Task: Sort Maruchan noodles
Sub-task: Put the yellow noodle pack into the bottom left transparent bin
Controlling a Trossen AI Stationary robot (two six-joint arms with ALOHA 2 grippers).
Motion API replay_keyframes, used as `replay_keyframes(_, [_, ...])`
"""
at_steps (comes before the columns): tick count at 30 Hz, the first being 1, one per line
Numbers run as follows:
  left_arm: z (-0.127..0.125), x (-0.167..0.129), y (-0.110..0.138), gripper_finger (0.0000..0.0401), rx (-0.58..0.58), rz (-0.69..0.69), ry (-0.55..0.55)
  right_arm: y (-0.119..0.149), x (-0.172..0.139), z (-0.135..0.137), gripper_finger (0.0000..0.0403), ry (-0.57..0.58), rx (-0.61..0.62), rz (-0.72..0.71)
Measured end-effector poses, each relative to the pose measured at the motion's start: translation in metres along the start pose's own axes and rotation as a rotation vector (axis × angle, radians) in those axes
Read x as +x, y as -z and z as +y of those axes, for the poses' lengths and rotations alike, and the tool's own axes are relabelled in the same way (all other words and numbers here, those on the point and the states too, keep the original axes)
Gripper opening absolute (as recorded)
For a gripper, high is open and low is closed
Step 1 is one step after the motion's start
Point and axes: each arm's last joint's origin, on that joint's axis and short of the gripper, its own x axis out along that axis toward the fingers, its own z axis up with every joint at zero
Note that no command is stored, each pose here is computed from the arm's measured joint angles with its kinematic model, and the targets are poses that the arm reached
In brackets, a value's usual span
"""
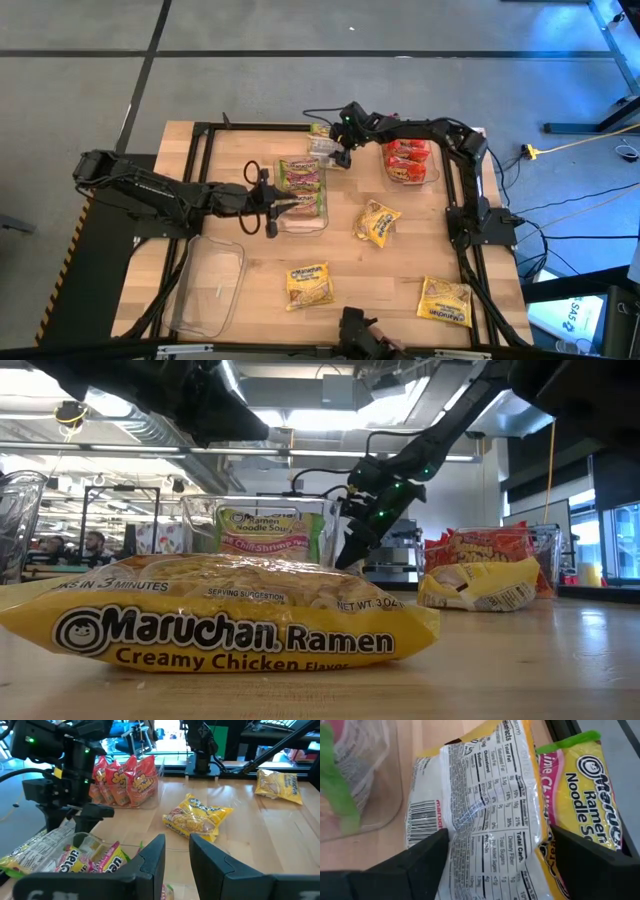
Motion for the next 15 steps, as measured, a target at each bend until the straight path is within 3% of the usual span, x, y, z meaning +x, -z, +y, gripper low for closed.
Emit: replay_keyframes(15, [0.0011, 0.0004, -0.0001, 0.0082, -0.002, 0.0, -0.005, -0.0041, -0.0013, -0.0002, 0.0119, -0.015, -0.026, -0.03])
